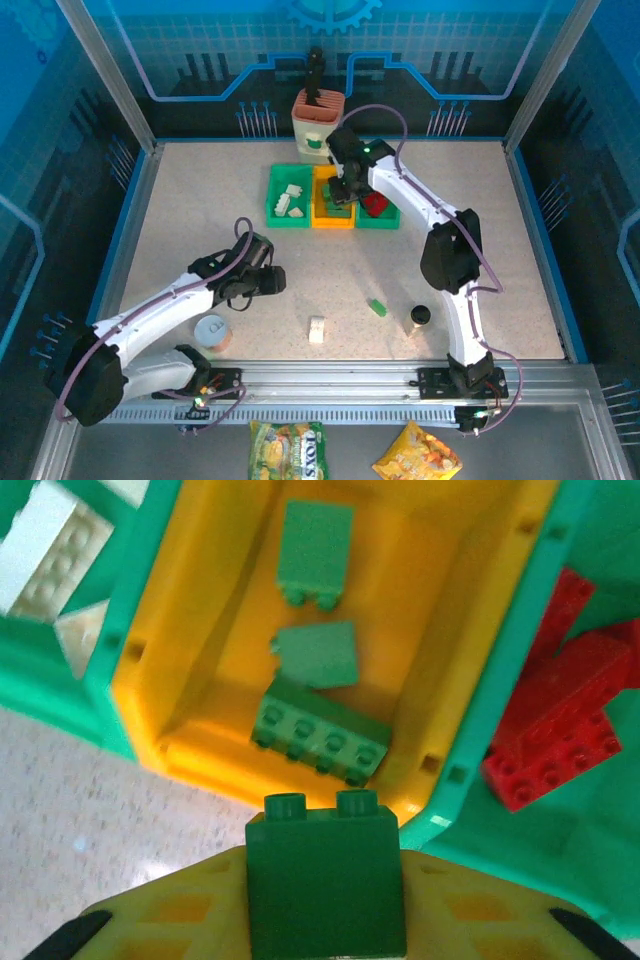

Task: Sort the legos into containers by color
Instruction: Place the lego in the container.

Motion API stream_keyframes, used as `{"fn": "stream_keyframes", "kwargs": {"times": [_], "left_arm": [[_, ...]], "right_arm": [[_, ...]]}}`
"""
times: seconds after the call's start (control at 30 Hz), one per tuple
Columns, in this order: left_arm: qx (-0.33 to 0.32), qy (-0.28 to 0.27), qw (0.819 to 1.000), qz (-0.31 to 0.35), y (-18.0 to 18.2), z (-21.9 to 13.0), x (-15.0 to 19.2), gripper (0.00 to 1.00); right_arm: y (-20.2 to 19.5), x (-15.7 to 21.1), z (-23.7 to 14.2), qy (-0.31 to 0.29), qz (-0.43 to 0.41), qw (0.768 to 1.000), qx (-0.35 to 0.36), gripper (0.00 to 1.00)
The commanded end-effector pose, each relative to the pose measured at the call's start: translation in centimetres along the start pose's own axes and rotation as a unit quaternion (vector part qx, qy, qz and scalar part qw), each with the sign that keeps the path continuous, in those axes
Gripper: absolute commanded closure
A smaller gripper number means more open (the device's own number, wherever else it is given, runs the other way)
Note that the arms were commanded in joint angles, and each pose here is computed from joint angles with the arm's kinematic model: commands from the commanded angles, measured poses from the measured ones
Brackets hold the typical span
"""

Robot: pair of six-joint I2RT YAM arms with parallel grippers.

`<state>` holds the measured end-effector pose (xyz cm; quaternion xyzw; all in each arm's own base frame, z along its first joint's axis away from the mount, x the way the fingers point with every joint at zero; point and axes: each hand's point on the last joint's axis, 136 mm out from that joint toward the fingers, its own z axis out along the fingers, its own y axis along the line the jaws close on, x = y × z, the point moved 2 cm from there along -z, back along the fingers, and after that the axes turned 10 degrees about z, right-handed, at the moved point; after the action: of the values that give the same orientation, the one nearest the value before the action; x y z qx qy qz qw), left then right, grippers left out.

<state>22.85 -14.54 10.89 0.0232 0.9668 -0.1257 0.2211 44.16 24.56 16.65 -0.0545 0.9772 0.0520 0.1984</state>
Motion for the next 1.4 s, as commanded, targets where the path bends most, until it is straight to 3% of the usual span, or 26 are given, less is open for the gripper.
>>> {"fn": "stream_keyframes", "kwargs": {"times": [0.0,0.37,0.8,1.1,1.37], "left_arm": [[0.009,0.01,1.0,-0.021,0.2,0.1,0.8,0.51],[0.015,0.005,0.999,-0.031,0.2,0.0,1.0,0.51],[0.011,0.006,0.999,-0.032,0.5,-0.1,1.4,0.51],[0.019,0.014,0.999,-0.033,0.3,0.1,1.7,0.51],[0.03,0.024,0.999,-0.029,-0.2,0.5,1.7,0.5]], "right_arm": [[-0.6,-2.6,0.8,-0.049,0.047,0.998,0.013,0.64],[-0.2,-6.3,3.0,-0.105,0.066,0.992,0.028,0.65],[-0.5,-6.0,8.5,-0.098,0.072,0.991,0.057,0.65],[-0.7,-6.0,7.9,-0.109,0.072,0.99,0.061,0.58],[-0.5,-6.7,5.2,-0.13,0.069,0.987,0.056,0.56]]}}
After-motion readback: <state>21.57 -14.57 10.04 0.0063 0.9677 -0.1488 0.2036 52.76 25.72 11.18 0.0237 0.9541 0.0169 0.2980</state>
